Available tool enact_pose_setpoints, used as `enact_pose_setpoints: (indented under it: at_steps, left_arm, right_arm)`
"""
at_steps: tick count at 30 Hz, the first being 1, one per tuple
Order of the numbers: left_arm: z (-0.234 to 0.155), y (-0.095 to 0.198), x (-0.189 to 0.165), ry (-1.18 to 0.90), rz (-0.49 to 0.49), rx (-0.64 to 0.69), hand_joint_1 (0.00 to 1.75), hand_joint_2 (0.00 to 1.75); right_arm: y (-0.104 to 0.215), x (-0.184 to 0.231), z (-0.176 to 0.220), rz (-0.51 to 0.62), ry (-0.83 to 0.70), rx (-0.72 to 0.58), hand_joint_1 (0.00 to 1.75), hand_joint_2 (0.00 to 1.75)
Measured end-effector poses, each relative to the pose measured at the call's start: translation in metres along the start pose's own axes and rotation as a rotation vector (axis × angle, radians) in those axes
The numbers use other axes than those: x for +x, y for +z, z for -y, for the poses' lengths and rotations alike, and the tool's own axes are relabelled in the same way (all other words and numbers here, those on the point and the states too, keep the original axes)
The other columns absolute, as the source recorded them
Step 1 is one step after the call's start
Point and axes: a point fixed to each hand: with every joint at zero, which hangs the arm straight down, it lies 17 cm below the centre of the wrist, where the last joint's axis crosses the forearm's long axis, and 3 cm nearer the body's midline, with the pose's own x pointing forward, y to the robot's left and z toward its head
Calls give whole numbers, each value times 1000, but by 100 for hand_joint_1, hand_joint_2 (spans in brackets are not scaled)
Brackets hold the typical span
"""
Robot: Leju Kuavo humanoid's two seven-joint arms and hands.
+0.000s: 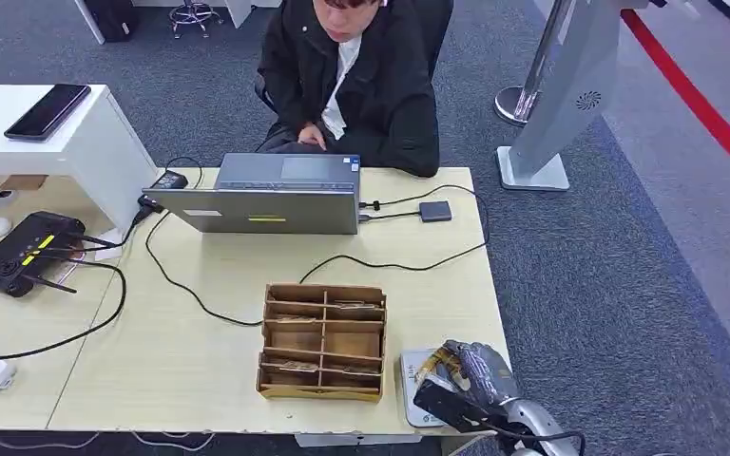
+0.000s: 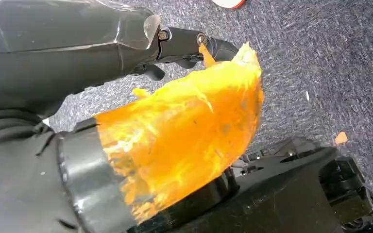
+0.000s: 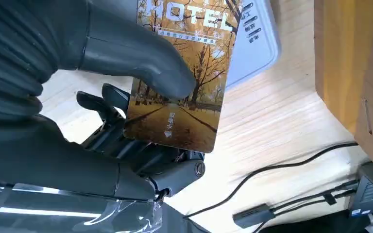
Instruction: Pass the card to the sensor for recognition and then transmit it.
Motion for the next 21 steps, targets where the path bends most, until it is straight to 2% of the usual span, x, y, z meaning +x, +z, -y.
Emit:
enact_pose_setpoints:
  at_steps: [21]
  left_arm:
    - [0, 0, 1, 5, 2, 1, 0, 0]
  right_arm:
    - [-1, 13, 7, 47, -20, -6, 175, 175]
